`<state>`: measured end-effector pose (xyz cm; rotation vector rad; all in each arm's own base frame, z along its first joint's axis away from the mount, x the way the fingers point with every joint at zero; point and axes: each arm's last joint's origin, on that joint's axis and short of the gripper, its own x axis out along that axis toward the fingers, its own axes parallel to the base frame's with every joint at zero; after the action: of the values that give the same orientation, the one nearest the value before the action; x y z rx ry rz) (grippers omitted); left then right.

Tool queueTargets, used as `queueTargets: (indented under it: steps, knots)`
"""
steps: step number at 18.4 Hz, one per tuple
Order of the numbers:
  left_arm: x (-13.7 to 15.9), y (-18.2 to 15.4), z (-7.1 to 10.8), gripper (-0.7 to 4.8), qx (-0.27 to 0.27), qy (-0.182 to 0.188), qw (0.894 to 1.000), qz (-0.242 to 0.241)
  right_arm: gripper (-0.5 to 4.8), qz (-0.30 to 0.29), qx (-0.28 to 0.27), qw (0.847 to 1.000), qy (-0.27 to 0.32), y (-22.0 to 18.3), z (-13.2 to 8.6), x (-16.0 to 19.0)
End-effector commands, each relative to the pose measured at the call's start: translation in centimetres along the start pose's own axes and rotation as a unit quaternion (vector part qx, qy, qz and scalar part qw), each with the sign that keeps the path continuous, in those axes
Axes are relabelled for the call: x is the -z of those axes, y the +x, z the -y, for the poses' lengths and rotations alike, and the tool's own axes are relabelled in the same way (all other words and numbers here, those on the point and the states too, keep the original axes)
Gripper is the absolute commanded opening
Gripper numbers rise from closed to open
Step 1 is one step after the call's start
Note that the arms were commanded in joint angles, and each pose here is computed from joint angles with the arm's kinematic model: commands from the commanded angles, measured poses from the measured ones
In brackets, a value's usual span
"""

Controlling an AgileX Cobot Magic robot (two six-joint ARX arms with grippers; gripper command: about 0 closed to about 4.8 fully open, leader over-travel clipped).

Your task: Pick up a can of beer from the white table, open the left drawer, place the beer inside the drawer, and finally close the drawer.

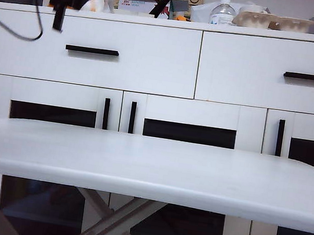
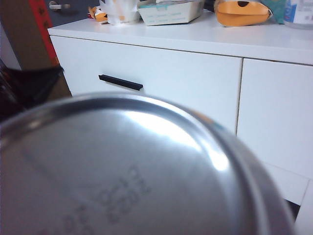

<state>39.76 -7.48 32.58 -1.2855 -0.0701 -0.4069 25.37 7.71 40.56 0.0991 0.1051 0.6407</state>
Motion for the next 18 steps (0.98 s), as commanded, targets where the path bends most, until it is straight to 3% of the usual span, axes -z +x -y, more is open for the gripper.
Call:
queueTargets:
  steps: [1,6,8,10,13,14,15,17,18]
  knots:
    - [-1.0,0.2,-0.9,-0.05,0.006,-0.030,0.999,0.027,1.57,0.035,-0.010,0.999,-0.012,-0.5,-0.4,-1.1]
    - [-1.5,0.6,-2.5,-0.06,-0.015,-0.045,0.998,0.053,1.57,0.036,-0.006,0.999,-0.011,-0.5,-0.3,-1.1]
    - [-1.7,1.7,-4.2,-0.06,-0.025,-0.068,0.996,0.054,1.57,0.036,-0.006,0.999,-0.012,-0.5,-0.3,-1.1]
    - [-1.8,2.8,-5.6,-0.05,-0.026,-0.091,0.994,0.053,1.57,0.036,-0.006,0.999,-0.012,-0.5,-0.3,-1.1]
    - [-1.7,4.9,-6.8,-0.02,-0.018,-0.096,0.995,0.024,1.57,0.035,-0.006,0.999,-0.011,-0.4,-0.3,-1.1]
    - [-1.7,5.3,-7.0,0.24,-0.016,-0.096,0.995,0.024,1.57,0.035,-0.006,0.999,-0.011,-0.4,-0.3,-1.1]
    - [-1.7,6.1,-7.1,1.40,-0.012,-0.097,0.995,0.018,1.57,0.035,-0.006,0.999,-0.011,-0.4,-0.3,-1.1]
    - [-1.8,7.2,-7.3,3.22,-0.013,-0.098,0.995,0.001,1.57,0.035,-0.006,0.999,-0.011,-0.4,-0.3,-1.1]
    - [-1.8,7.6,-7.5,3.63,-0.018,-0.099,0.995,-0.002,1.57,0.035,-0.006,0.999,-0.011,-0.4,-0.3,-1.1]
